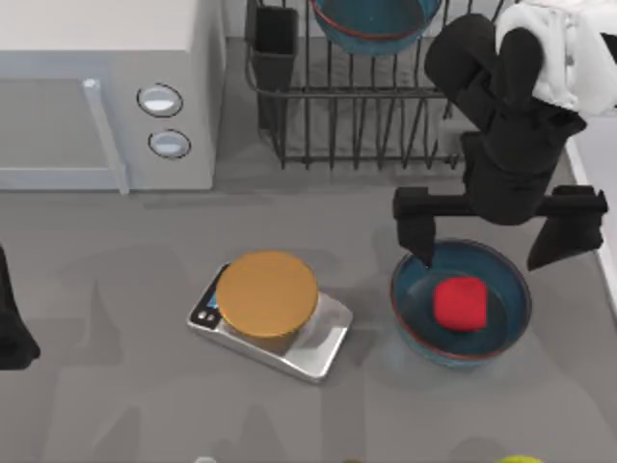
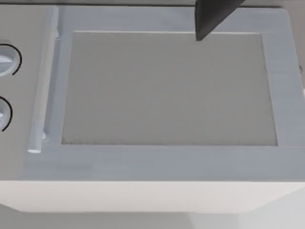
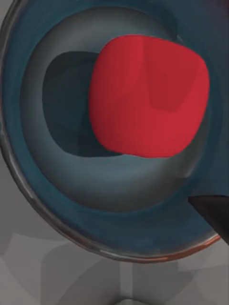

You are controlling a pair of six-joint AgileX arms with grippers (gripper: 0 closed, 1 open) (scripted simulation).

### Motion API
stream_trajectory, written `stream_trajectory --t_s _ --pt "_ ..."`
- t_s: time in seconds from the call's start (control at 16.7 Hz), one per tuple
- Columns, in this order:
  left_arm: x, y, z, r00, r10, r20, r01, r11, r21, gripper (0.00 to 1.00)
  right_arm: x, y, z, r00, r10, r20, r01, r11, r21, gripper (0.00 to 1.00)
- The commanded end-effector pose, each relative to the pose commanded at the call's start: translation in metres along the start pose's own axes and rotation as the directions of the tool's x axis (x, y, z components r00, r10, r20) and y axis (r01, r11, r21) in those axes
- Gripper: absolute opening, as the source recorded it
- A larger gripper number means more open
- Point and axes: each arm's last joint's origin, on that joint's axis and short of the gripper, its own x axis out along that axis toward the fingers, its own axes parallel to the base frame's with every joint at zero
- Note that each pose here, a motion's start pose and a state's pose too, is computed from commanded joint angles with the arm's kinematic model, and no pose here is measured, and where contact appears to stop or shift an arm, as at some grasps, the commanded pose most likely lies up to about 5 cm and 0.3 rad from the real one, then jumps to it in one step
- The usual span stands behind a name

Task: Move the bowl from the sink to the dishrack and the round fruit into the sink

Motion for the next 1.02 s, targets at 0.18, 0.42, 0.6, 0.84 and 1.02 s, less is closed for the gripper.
stream_trajectory --t_s 0.18,0.42,0.6,0.84,1.02 --pt "0.000 0.000 0.000 1.000 0.000 0.000 0.000 1.000 0.000 1.00 0.000 -0.002 0.001 1.000 0.001 0.002 -0.001 1.000 0.004 1.00" --pt "0.000 0.000 0.000 1.000 0.000 0.000 0.000 1.000 0.000 1.00 0.021 0.000 0.002 1.000 -0.005 -0.008 0.005 1.000 0.003 1.00" --pt "0.000 0.000 0.000 1.000 0.000 0.000 0.000 1.000 0.000 1.00 0.043 0.001 0.005 1.000 0.003 0.006 -0.003 1.000 0.002 1.00" --pt "0.000 0.000 0.000 1.000 0.000 0.000 0.000 1.000 0.000 1.00 0.071 0.002 0.004 1.000 0.005 0.009 -0.005 1.000 0.002 1.00" --pt "0.000 0.000 0.000 1.000 0.000 0.000 0.000 1.000 0.000 1.00 0.099 0.000 0.001 1.000 0.002 0.004 -0.002 1.000 0.000 1.00"
